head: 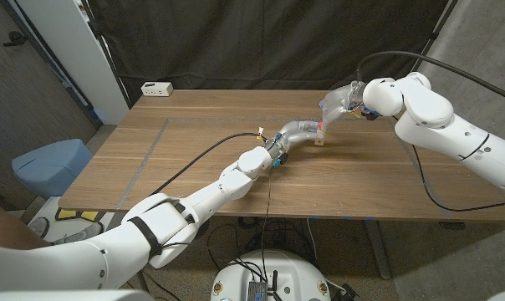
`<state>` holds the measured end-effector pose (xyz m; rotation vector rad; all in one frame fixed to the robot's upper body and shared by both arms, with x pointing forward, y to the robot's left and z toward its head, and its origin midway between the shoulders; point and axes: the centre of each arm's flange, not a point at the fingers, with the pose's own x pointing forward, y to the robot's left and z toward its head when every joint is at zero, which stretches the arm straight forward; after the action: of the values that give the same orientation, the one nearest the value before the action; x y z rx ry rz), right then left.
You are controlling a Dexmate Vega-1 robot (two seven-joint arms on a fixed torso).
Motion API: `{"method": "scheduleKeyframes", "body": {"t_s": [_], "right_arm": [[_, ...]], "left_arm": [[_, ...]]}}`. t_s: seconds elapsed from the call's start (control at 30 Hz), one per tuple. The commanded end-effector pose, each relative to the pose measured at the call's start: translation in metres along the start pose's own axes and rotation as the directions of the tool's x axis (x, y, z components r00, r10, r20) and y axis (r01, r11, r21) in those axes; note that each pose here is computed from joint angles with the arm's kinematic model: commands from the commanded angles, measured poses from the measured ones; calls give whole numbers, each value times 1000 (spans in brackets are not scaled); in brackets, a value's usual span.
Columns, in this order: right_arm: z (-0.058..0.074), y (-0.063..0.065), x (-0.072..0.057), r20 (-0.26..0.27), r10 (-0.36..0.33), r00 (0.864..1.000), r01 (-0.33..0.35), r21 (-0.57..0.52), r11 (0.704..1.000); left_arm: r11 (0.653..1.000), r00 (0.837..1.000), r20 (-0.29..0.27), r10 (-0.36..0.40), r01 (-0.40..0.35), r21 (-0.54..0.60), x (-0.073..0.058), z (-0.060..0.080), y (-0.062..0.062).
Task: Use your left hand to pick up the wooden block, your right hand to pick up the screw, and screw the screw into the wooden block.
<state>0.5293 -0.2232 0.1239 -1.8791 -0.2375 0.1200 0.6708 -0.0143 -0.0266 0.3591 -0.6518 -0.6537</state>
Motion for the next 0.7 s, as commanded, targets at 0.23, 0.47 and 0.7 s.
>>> {"method": "scheduleKeyframes", "body": {"t_s": [0.23, 0.47, 0.7], "right_arm": [[3, -2, 9, 12, -13, 1000, 13, 3, 1000], [3, -3, 11, 14, -19, 1000, 19, 2, 1000], [3, -2, 12, 11, -28, 1000, 28, -1, 1000]], "left_arm": [[1000, 1000, 1, 3, -3, -2, 3, 0, 3], [1000, 1000, 1, 1, -1, -2, 4, 0, 4], [1000, 1000, 2, -3, 3, -1, 5, 0, 4]]}}
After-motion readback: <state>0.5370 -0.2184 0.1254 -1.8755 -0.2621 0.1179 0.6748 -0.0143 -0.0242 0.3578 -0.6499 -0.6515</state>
